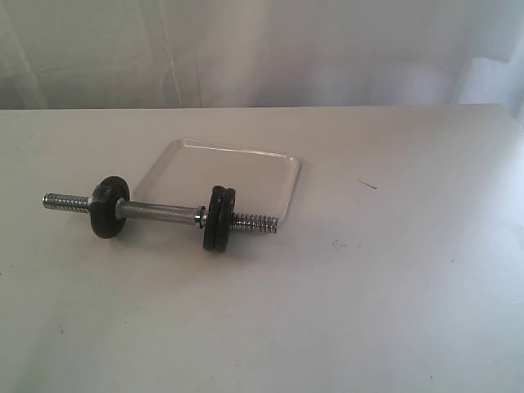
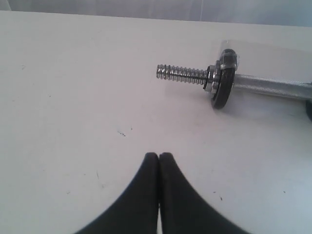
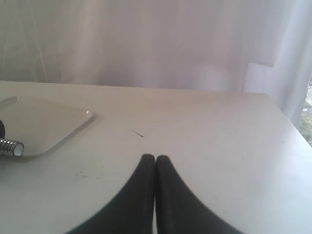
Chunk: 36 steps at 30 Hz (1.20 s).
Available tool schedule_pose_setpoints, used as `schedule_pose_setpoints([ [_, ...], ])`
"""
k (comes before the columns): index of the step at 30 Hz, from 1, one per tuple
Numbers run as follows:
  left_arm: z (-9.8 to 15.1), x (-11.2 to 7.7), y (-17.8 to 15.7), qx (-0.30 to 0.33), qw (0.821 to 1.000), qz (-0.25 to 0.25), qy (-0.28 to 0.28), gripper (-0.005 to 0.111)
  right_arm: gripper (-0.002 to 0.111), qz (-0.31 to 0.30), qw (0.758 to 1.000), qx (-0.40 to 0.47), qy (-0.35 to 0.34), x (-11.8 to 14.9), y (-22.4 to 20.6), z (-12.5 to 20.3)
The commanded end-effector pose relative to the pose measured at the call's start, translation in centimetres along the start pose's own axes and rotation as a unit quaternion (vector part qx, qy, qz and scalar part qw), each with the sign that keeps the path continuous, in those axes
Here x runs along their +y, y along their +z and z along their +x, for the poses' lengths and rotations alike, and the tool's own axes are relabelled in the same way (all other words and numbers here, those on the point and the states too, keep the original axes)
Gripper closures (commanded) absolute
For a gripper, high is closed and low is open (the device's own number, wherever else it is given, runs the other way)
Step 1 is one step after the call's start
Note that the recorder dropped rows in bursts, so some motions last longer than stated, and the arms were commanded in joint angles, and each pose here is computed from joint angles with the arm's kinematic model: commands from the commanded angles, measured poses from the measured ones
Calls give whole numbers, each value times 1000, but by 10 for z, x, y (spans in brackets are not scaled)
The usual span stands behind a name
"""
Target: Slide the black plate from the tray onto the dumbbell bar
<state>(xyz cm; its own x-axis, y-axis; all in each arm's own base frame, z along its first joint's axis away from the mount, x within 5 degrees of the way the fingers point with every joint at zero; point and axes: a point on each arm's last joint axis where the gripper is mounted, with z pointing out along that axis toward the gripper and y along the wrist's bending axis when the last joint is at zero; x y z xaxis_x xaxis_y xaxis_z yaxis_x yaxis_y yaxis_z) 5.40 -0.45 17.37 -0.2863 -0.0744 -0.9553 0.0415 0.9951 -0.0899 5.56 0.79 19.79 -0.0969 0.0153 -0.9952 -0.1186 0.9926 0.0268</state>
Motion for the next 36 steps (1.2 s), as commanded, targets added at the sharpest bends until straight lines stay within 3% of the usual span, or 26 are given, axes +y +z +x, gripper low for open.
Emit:
schedule_pose_setpoints([
  [1, 6, 1, 0, 29, 999, -6, 30, 107, 108, 1, 1000, 3, -8, 0, 0, 2],
  [36, 8, 1, 0, 38, 999, -5, 29, 107, 108, 1, 1000, 2, -7, 0, 0, 2],
])
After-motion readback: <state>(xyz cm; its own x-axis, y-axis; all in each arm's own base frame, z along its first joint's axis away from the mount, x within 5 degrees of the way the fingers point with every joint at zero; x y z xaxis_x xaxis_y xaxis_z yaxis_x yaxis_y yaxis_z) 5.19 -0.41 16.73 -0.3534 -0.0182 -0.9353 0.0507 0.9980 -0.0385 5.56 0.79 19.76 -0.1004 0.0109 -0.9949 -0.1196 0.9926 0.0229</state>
